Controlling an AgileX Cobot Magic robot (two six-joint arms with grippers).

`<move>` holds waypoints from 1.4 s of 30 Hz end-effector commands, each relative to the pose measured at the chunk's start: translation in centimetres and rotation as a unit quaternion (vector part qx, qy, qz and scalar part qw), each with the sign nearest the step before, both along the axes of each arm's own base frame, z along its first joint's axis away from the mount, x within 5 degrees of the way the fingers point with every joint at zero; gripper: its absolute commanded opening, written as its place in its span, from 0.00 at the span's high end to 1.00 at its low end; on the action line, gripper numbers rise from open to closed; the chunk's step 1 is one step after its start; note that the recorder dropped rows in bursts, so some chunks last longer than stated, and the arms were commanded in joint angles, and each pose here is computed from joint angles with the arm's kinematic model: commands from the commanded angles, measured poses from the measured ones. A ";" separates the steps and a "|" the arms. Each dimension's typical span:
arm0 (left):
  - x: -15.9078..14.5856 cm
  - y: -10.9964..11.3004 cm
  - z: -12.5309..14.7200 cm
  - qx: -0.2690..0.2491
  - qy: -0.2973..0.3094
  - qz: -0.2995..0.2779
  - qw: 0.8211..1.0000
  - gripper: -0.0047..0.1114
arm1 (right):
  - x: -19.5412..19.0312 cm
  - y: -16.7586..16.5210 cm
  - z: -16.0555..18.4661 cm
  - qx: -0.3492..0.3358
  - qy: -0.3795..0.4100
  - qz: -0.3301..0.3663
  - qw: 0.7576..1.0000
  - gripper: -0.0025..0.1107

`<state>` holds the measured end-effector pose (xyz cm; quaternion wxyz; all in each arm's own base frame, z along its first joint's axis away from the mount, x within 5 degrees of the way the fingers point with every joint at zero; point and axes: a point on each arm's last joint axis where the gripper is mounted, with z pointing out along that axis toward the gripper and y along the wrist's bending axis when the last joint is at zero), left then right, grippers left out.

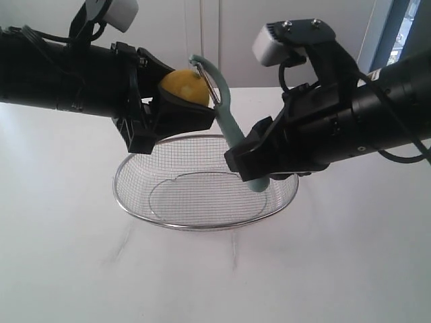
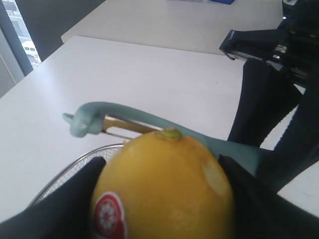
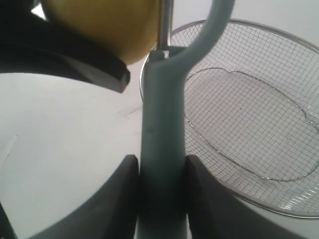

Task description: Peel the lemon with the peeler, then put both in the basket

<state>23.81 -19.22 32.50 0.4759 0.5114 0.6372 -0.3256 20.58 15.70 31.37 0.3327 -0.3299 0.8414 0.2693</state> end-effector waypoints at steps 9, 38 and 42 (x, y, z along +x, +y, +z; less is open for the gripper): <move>-0.3 -0.1 0.7 -0.016 -0.001 0.000 1.000 0.96 | -3.1 -1.9 5.5 0.053 -0.121 -0.012 0.991 0.98; -0.3 0.0 0.6 -0.011 -0.004 -0.001 1.000 0.96 | -4.6 -3.8 8.6 0.082 -0.234 -0.055 0.967 0.98; -0.3 0.0 0.6 -0.011 -0.004 -0.001 1.000 0.96 | -5.0 -4.1 8.9 0.087 -0.240 -0.056 0.965 0.98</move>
